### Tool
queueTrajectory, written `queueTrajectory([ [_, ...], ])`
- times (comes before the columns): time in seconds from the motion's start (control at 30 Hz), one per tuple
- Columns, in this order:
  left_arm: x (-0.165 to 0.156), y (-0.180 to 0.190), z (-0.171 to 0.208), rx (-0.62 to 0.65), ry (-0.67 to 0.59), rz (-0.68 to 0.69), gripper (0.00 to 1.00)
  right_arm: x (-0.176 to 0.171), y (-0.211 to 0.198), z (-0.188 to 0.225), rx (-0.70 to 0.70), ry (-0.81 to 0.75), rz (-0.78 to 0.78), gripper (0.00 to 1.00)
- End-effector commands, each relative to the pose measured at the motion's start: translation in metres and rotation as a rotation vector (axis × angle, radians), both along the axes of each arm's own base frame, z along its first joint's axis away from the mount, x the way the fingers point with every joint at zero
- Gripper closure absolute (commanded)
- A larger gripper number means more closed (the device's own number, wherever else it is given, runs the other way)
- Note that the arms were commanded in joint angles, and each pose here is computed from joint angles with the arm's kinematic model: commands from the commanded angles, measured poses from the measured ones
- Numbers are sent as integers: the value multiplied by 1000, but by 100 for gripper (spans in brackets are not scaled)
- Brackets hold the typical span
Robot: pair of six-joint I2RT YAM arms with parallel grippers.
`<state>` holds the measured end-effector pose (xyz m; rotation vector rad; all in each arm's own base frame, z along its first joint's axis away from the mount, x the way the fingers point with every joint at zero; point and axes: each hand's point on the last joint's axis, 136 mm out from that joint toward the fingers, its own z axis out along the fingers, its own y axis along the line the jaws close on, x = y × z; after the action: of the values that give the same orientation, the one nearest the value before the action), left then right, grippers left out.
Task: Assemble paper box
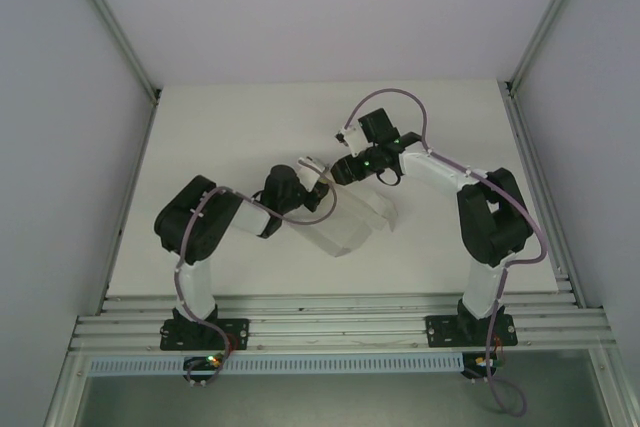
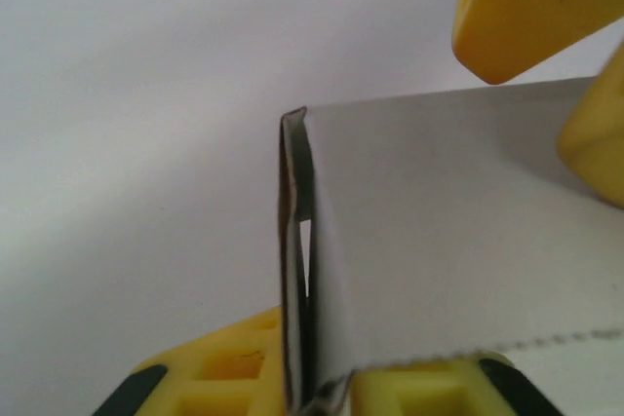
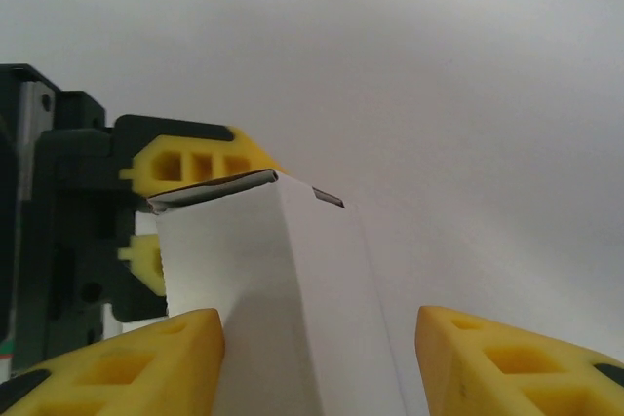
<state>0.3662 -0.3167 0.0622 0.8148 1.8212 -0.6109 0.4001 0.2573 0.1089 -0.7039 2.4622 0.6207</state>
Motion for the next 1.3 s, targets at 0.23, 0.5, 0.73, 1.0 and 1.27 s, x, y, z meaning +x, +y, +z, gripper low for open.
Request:
queueTrajectory([
  [0.23,21,-6,5,14,-40,56,87,-15,-6,-26,-5,125,-10,48],
  [0.5,34,-1,2,92,-3,173,100,-17,-10,-28,-7,132,-27,48],
  [0.73,52,37,-2,210,-57,463,100,-17,-12,-29,18,161,-70,47],
  [1.0,61,52,9,231,-101,606,100,-31,3,-28,140,251,-67,52],
  [1.27,42,33,38,116,-106,487,100,-4,-25,14,74,53,-169,36],
])
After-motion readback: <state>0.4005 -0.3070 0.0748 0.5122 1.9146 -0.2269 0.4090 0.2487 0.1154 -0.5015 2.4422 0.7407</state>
